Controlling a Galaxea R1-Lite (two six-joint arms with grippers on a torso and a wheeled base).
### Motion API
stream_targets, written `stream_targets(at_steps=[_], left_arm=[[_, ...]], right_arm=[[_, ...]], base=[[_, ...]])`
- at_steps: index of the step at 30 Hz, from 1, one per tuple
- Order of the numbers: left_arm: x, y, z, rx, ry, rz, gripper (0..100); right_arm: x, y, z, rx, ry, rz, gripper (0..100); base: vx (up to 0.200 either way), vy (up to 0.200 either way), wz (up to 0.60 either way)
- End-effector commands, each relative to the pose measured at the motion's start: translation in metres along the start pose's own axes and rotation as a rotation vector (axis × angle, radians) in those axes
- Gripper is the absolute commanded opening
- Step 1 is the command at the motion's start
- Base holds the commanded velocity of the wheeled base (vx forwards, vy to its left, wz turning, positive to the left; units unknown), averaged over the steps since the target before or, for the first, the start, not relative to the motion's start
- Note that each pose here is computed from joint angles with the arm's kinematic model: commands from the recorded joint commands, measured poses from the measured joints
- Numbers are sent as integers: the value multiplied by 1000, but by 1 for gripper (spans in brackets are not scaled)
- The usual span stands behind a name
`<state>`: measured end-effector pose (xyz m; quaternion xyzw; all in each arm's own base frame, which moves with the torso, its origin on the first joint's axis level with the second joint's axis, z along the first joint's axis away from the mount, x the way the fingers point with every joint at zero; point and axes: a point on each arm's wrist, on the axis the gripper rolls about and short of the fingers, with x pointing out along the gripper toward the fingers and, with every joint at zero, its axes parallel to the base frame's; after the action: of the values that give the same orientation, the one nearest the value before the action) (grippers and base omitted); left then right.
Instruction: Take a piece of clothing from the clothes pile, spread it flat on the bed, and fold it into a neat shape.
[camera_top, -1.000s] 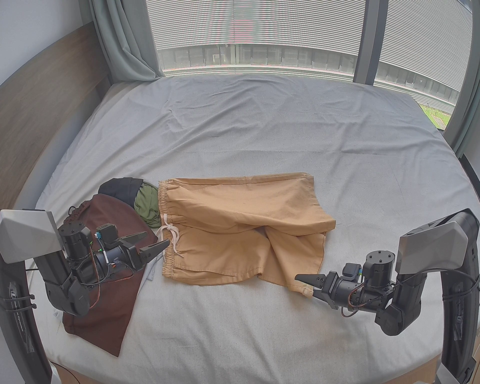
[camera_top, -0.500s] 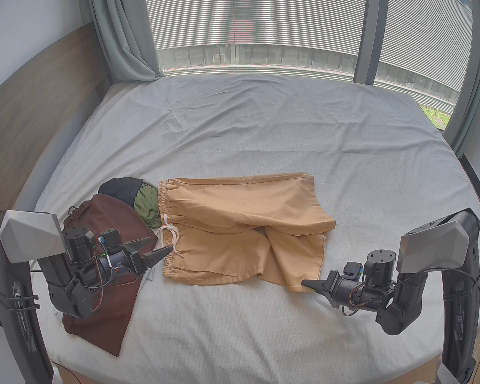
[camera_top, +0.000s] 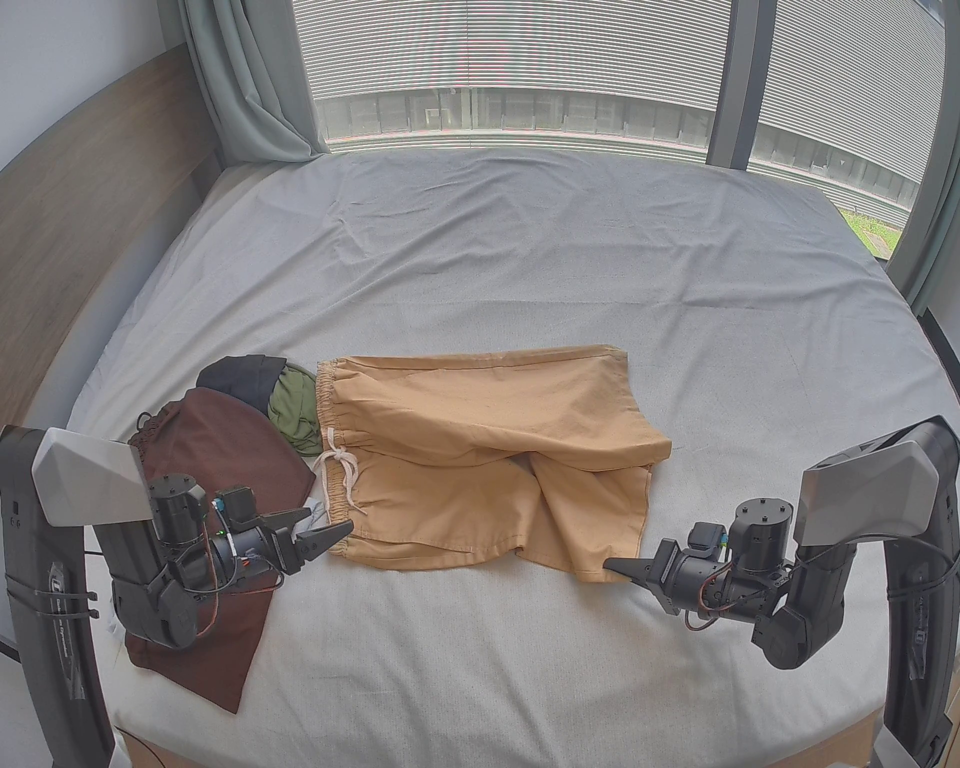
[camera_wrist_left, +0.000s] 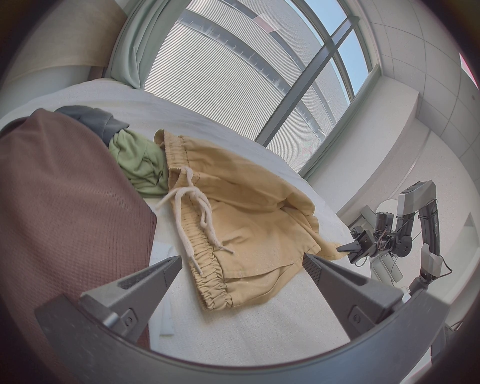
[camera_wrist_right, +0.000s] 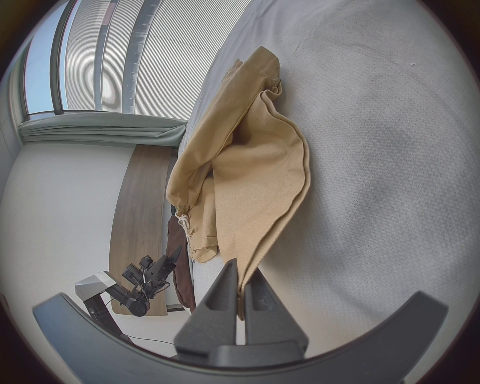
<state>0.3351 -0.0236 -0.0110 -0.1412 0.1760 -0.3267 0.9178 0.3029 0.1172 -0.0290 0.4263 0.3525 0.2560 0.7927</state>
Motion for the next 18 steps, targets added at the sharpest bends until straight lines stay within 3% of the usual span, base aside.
stream_targets(at_steps=[1, 12, 18], left_arm=[[3, 5, -14, -29, 35, 7, 100], [17, 7, -38, -77, 91, -7, 100], [24, 7, -38, -129, 84, -8, 100]], right_arm=[[0, 1, 0, -2, -1, 3, 0], [1, -1, 0, -20, 2, -1, 0], [1, -1, 0, -21, 2, -1, 0]], base=[[0, 0, 0], [0, 0, 0], [0, 0, 0]])
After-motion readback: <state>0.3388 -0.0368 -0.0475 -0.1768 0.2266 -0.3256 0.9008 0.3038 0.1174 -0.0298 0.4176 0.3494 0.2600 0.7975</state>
